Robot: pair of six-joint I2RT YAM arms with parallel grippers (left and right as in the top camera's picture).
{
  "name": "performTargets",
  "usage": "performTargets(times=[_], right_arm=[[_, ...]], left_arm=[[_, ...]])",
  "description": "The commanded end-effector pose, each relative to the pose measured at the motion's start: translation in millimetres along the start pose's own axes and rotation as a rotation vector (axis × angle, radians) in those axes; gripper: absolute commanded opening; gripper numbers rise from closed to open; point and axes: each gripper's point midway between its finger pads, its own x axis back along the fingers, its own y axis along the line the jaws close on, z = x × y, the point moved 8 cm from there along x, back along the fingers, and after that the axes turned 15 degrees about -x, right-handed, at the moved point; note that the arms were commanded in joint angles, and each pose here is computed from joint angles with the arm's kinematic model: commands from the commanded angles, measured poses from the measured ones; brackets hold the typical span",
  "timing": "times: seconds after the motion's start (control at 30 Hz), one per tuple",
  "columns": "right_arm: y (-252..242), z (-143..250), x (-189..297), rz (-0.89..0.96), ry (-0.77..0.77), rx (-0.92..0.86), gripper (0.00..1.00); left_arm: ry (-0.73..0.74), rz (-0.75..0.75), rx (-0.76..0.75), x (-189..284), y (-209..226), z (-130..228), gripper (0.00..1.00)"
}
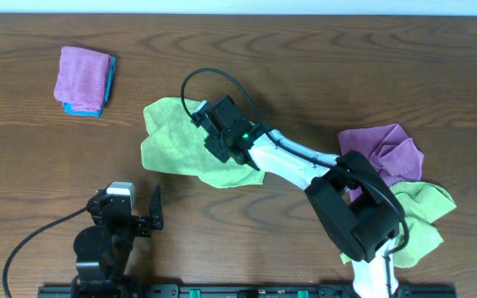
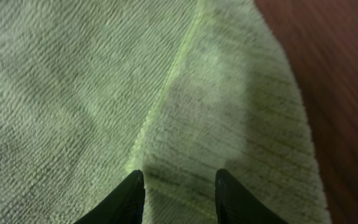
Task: Fold the cloth
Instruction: 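Grasp the lime-green cloth's far edge with the right gripper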
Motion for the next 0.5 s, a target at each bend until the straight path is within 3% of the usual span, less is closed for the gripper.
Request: performTargets(times=[0.0, 0.33, 0.47], right_arm=[[-2, 3, -6, -0.003, 0.011, 0.01, 0.38], [6, 9, -18, -0.083, 0.024, 0.01, 0.37], [7, 8, -18, -0.103, 0.022, 0.009, 0.2]], left_arm=[[0.019, 0.002, 0.008, -3, -1, 7, 0.96], [0.019, 0.002, 0.008, -3, -1, 7, 0.95], [0.019, 0.002, 0.008, -3, -1, 7, 0.95]])
